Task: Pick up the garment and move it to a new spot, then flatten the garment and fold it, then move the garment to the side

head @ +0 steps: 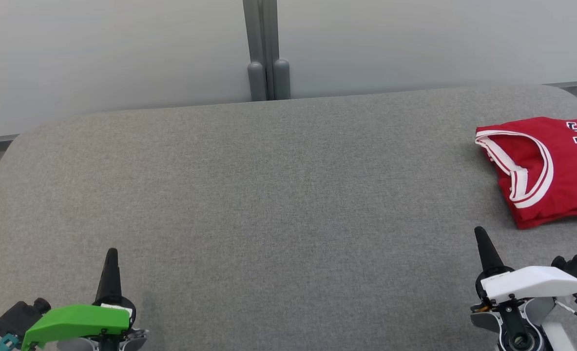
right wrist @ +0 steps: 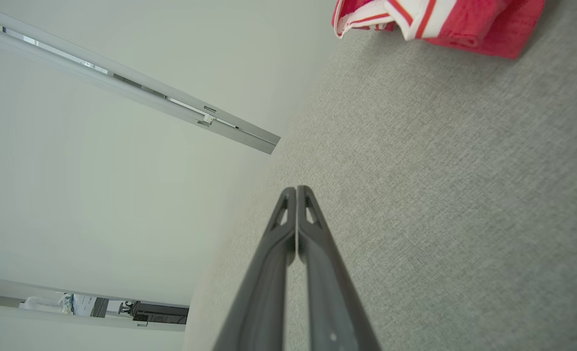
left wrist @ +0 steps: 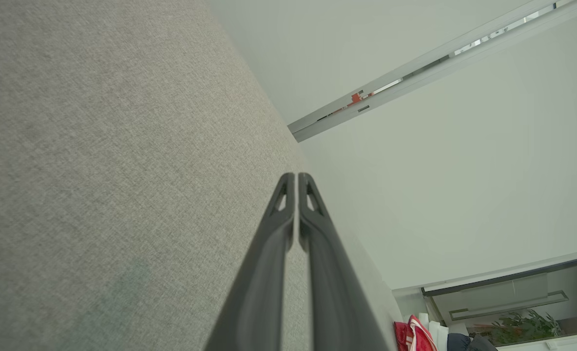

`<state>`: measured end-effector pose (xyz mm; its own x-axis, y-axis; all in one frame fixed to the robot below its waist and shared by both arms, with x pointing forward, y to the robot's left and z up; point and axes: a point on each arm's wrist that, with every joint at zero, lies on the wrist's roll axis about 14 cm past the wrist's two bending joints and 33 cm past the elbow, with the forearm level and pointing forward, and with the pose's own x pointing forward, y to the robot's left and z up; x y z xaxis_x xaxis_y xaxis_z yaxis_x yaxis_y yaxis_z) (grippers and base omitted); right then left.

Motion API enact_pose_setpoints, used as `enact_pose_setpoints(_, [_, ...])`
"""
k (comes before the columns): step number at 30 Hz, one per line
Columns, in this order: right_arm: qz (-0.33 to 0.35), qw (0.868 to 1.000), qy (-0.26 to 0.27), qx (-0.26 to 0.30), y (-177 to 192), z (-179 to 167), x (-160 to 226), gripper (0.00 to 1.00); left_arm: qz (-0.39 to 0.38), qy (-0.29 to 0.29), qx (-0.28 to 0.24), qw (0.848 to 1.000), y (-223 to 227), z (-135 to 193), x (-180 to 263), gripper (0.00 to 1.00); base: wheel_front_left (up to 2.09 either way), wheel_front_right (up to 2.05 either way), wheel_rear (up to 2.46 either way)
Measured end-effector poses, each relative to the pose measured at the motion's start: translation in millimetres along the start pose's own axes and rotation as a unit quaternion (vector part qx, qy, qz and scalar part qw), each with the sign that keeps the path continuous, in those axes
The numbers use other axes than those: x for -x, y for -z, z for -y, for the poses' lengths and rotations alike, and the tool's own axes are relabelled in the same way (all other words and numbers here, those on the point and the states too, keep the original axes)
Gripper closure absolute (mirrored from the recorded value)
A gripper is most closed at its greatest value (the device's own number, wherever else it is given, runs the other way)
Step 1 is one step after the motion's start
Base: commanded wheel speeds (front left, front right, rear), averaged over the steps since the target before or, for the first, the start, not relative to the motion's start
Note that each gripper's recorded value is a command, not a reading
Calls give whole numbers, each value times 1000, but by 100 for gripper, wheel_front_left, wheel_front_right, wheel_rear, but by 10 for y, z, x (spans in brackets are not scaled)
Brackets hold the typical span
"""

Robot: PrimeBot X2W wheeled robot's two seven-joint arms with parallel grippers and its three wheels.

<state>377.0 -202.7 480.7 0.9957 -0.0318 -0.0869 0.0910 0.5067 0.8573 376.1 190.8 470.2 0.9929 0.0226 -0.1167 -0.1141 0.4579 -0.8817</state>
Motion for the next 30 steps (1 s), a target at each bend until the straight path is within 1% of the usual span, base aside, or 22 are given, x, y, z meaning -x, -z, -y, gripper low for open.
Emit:
enact_pose_setpoints(15, [-1, 997, -6, -74, -24, -45, -22, 100, 1, 10, 66, 998, -55, 65, -27, 100, 0, 0, 0])
enact_pose_setpoints(30, [0, 990, -15, -140, -48, -96, -42, 100, 0, 21, 126, 992, -98, 125, -44, 100, 0, 0, 0])
